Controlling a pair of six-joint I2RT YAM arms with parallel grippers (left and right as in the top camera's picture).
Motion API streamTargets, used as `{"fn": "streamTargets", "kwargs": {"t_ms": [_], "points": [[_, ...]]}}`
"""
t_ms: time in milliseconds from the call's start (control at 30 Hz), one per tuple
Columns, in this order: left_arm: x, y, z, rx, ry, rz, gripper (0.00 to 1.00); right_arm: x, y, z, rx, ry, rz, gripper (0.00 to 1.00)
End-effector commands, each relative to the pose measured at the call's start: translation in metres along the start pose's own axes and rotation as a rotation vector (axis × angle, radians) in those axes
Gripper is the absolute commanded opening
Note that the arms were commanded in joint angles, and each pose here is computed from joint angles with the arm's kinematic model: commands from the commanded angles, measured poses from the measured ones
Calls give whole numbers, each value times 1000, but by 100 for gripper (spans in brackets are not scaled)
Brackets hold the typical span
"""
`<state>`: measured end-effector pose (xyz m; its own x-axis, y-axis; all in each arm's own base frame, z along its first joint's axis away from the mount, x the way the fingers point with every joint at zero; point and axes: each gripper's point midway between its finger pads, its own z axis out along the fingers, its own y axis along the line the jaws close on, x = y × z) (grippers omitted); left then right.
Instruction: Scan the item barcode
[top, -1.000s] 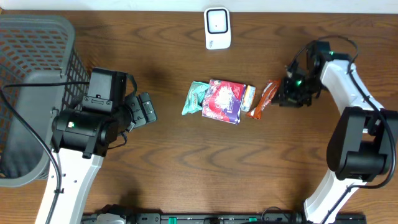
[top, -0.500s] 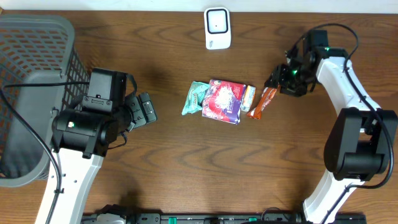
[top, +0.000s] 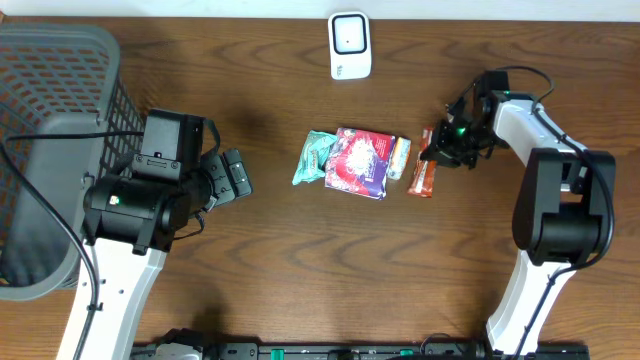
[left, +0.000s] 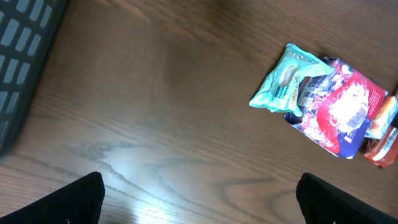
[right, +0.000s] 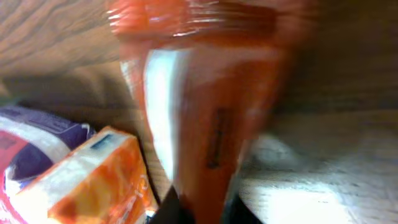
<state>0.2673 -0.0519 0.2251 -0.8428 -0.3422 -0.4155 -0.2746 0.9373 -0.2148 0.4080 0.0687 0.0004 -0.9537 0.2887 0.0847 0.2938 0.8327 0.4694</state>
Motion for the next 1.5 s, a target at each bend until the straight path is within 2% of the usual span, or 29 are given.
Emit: {"fn": "streamTargets", "kwargs": {"t_ms": [0,67,167,300,433,533,633,733,867,967,1100,1133,1200,1333,1367,1433,1467], "points": [[1,4,2,-16,4,3,98,0,-10,7,24,15,19,1],[1,4,2,-15,4,3,98,-6,-8,-5,35,-4,18,1],[1,4,2,-16,4,3,98,-18,-15,-35,170,-48,18,1],[1,4,2,-15,4,3,98,-25,-38,-82,493,-116,52,1],[1,4,2,-15,4,3,98,-25,-63,-123,866,-250,130,1],[1,4,2,-15,4,3,98,-22,-70,-135,1039,-333,141,1],[1,4,2,-16,4,3,98,-20,-75,-121,1109,-366,99,1],[1,4,2,-15,4,3,98,-11,-79,-98,1105,-345,75,2],[1,4,2,-15,4,3,98,4,-80,-67,1061,-298,52,7],[1,4,2,-16,4,3,98,14,-73,-48,1011,-264,31,18],[1,4,2,-15,4,3,98,15,-60,-42,984,-244,-15,45],[1,4,2,-16,4,3,98,14,-56,-42,970,-231,-35,49],[1,4,2,-15,4,3,98,11,-48,-45,938,-217,-44,49],[1,4,2,-16,4,3,98,-10,-16,-70,738,-170,-50,51],[1,4,2,-16,4,3,98,-16,-6,-77,658,-154,-70,55],[1,4,2,-15,4,3,98,-25,9,-92,523,-134,-105,71],[1,4,2,-16,4,3,98,-30,15,-103,447,-126,-117,76]]}}
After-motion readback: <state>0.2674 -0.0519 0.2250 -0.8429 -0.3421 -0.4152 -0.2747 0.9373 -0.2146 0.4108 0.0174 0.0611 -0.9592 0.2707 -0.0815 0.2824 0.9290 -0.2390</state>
